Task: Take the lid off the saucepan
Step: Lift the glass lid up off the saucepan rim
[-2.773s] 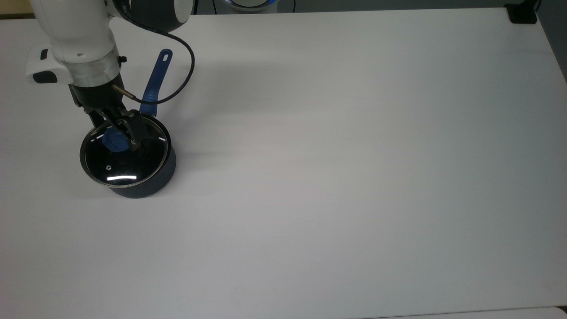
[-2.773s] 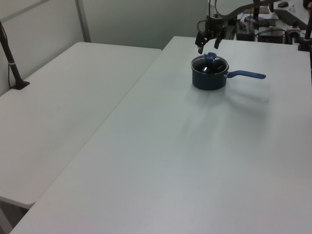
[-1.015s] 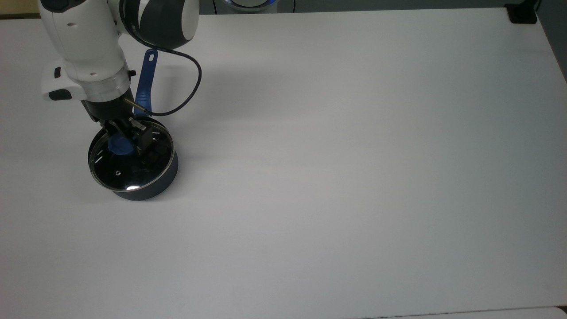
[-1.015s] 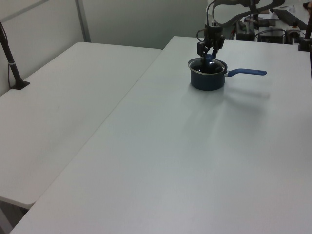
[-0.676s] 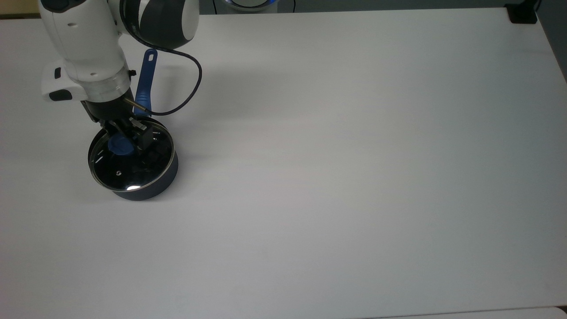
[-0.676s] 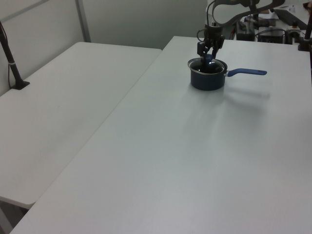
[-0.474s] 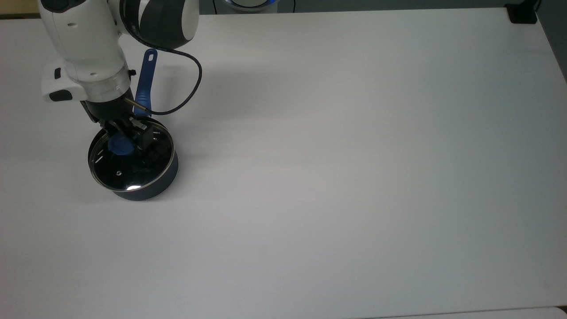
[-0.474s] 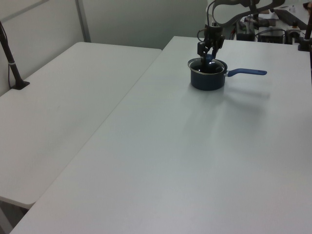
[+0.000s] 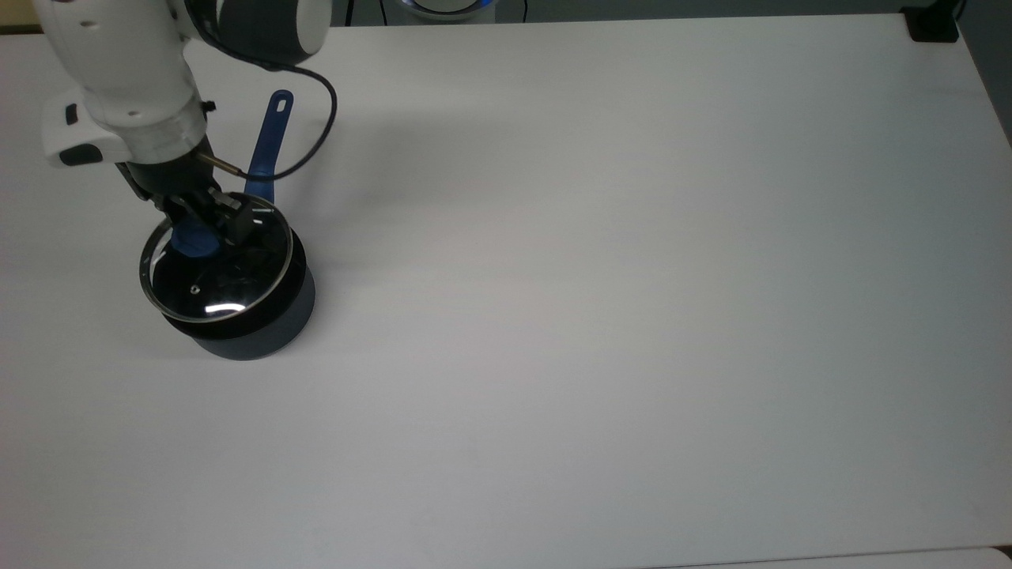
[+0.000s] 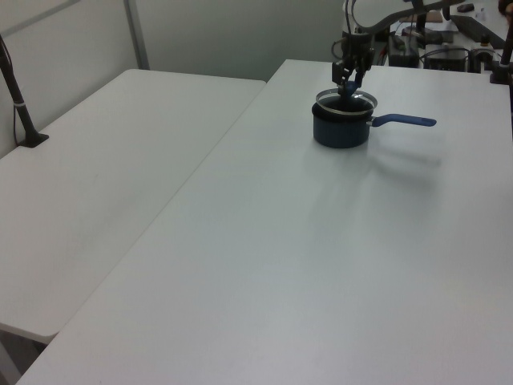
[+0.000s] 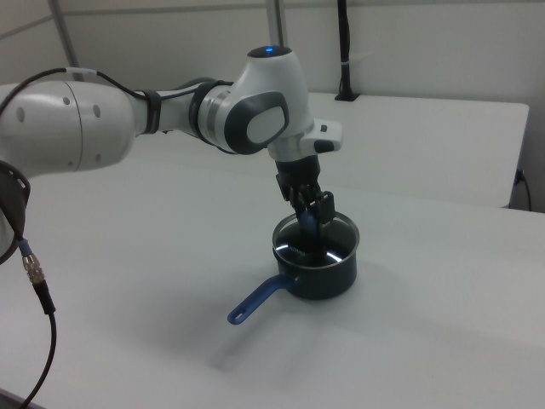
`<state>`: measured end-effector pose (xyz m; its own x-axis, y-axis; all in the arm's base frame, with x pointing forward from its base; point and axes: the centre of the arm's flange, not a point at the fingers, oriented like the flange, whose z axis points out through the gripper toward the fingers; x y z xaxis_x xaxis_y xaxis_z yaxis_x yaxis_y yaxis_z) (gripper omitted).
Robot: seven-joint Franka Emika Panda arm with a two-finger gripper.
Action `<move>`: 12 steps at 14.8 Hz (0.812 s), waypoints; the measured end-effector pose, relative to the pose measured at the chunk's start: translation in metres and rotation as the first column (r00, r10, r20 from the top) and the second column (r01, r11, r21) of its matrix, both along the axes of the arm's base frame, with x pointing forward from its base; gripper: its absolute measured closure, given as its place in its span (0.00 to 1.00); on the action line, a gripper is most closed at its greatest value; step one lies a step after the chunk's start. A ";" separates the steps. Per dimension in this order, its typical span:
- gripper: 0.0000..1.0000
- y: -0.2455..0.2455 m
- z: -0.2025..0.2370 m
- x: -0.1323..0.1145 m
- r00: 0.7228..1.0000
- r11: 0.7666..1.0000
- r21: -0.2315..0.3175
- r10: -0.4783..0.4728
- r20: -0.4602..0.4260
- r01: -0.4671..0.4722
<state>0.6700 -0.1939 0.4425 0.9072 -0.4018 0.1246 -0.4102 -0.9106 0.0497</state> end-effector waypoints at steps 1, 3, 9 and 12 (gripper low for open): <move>0.34 -0.001 0.003 -0.001 1.000 1.000 0.002 0.010 -0.010 -0.010; 0.34 0.000 0.006 -0.002 1.000 1.000 0.005 0.017 -0.023 -0.017; 0.34 0.007 0.014 0.000 0.999 0.998 -0.035 0.043 -0.025 -0.044; 0.34 0.032 0.021 0.001 0.995 0.996 -0.039 0.082 -0.049 -0.084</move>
<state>0.6712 -0.1619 0.4635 0.9423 -0.3207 0.0956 -0.3300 -0.9381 0.1052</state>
